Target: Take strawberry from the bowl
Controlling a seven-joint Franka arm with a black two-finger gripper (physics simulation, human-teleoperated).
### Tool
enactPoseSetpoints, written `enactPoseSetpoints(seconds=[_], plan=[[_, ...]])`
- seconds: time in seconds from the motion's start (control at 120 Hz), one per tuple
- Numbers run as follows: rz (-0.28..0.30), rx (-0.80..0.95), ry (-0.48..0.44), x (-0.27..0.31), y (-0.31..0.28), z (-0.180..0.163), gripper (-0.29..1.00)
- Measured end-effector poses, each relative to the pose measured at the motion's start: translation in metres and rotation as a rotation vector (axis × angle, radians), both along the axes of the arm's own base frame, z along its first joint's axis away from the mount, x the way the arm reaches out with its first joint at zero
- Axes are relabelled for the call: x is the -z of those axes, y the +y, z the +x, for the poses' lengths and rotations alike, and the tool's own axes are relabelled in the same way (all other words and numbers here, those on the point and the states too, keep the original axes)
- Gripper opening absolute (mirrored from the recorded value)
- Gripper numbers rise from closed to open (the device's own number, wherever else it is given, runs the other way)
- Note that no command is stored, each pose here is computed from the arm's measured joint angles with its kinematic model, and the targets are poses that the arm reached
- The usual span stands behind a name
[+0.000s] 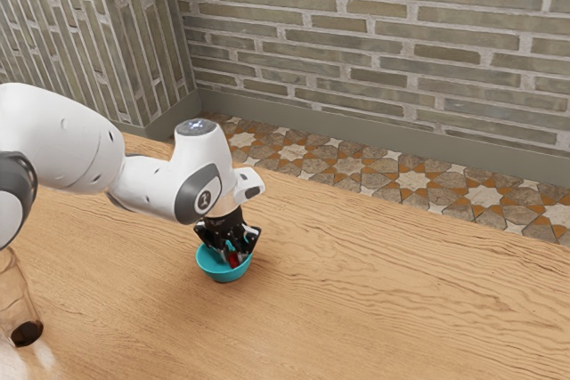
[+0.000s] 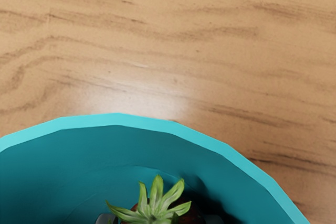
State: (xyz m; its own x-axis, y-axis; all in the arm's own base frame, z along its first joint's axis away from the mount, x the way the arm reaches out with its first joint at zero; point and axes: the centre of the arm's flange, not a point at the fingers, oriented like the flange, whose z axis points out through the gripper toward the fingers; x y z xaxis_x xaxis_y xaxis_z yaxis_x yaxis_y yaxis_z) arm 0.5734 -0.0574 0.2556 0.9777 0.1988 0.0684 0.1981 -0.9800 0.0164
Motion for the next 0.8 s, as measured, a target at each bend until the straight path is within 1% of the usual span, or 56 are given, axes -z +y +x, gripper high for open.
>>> enactPoseSetpoints(seconds=[0.2,0.433,0.508,0.625,0.8], plan=[[-0.012,0.001,-0.001,-0.010,0.001,0.001,0.14],[-0.057,0.009,-0.012,-0.060,-0.008,-0.005,0.11],[-0.066,0.034,-0.022,-0.077,-0.020,-0.007,0.09],[-0.066,0.080,-0.027,-0.087,-0.047,-0.008,0.07],[-0.063,0.150,-0.018,-0.082,-0.096,-0.006,0.05]])
